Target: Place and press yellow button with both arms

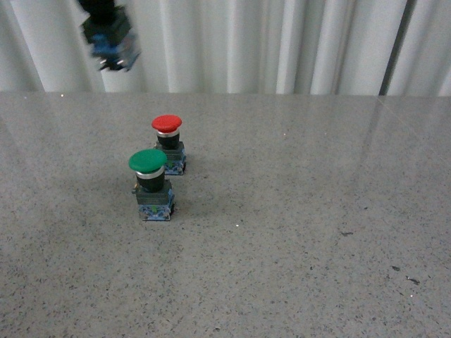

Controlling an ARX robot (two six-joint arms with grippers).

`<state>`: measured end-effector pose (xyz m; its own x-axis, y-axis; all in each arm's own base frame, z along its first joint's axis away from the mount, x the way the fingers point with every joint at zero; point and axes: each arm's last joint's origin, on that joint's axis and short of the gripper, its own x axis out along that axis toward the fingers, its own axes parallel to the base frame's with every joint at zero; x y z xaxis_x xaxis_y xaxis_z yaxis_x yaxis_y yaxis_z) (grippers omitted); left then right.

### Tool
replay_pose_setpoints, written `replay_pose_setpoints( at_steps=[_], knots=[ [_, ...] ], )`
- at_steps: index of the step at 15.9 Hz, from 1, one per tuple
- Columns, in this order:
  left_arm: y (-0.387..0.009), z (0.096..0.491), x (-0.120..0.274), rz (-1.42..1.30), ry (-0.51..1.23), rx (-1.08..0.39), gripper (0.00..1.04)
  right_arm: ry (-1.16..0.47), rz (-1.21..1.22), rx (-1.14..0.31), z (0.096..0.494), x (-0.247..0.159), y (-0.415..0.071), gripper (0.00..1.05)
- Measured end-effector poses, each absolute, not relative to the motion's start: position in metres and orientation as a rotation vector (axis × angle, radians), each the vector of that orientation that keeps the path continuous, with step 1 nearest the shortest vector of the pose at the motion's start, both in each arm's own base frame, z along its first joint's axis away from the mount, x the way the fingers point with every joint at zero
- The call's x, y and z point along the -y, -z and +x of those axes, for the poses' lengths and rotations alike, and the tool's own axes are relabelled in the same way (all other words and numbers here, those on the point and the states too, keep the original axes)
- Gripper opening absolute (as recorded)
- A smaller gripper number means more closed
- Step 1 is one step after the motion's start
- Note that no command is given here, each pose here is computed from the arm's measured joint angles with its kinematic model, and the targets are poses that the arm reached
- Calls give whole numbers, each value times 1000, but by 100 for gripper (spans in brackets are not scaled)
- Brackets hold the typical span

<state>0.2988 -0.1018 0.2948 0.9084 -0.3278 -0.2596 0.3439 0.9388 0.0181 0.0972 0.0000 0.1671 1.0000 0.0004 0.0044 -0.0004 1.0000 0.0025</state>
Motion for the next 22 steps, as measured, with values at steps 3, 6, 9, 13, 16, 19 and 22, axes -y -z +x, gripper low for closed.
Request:
replay_pose_setpoints(
  at_steps=[3, 6, 9, 13, 16, 19, 22],
  knots=[
    [-281, 321, 163, -33, 398, -332, 34, 0, 2, 4, 97, 0, -167, 98],
    [-250, 327, 208, -122, 399, -437, 34, 0, 2, 4, 97, 0, -167, 98],
    [-229, 325, 226, -160, 399, -496, 34, 0, 2, 4, 97, 0, -167, 98],
    [-191, 325, 240, -134, 398, -605, 34, 0, 2, 4, 97, 0, -167, 98],
    [-187, 325, 247, -134, 408, -606, 34, 0, 2, 4, 97, 0, -167, 98],
    [-184, 329, 247, -131, 390, -604, 34, 0, 2, 4, 97, 0, -167, 98],
    [-176, 334, 249, -131, 392, -612, 34, 0, 2, 4, 97, 0, -167, 98]
  ],
)
